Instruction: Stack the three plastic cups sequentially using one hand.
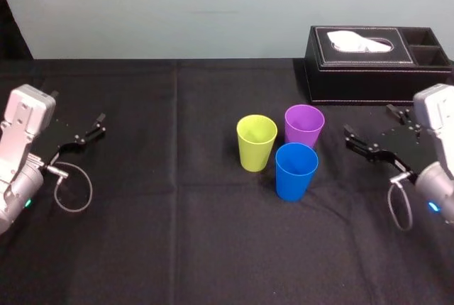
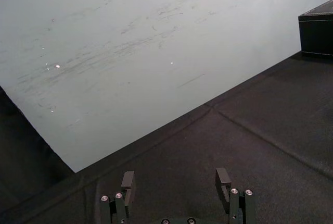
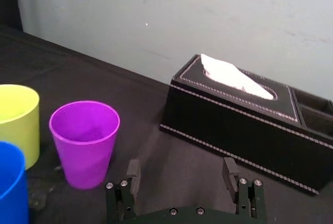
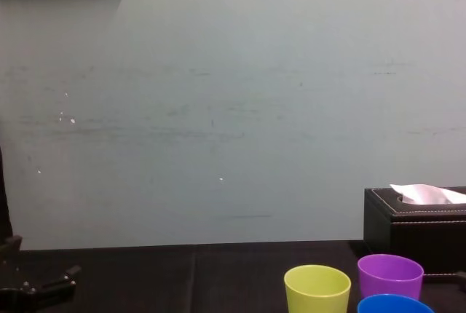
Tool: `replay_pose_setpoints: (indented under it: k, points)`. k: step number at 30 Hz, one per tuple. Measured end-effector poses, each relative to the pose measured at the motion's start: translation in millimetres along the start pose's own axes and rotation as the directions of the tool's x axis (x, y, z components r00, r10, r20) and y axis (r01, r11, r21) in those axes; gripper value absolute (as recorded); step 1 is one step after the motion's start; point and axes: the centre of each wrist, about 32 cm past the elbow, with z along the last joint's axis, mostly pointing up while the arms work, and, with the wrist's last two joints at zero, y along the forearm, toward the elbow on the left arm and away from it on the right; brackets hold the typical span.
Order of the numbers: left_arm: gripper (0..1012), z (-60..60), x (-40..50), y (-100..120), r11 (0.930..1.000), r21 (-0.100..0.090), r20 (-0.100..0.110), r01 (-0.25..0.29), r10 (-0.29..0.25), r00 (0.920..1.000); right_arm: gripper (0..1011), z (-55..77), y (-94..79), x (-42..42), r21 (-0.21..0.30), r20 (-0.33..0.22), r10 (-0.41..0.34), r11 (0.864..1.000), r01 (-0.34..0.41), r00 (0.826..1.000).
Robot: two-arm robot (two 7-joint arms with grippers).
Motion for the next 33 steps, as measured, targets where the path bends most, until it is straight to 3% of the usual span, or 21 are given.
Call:
replay_pose_setpoints:
  k: [9, 18, 24, 28, 33]
  points:
    - [1011, 0.0, 0.0, 0, 1.0, 0.0, 0.0, 0.0, 0.0, 1.0, 1000, 0.4, -46.7, 8.4, -0.047, -0.039, 0.087, 0.995, -0.089, 0.995]
    - [1011, 0.0, 0.0, 0, 1.0, 0.0, 0.0, 0.0, 0.0, 1.0, 1000, -3.1, -92.3, 1.9, -0.039, -0.067, 0.202, 0.978, -0.205, 0.977]
    - [1011, 0.0, 0.0, 0, 1.0, 0.0, 0.0, 0.0, 0.0, 1.0, 1000, -9.0, -113.3, -12.6, -0.021, -0.103, 0.283, 0.958, -0.286, 0.954]
    - [1011, 0.0, 0.0, 0, 1.0, 0.0, 0.0, 0.0, 0.0, 1.0, 1000, -11.0, -115.4, -26.5, -0.009, -0.133, 0.32, 0.946, -0.324, 0.938]
    - [1011, 0.0, 0.0, 0, 1.0, 0.0, 0.0, 0.0, 0.0, 1.0, 1000, -10.6, -109.2, -41.4, -0.006, -0.163, 0.328, 0.943, -0.334, 0.93]
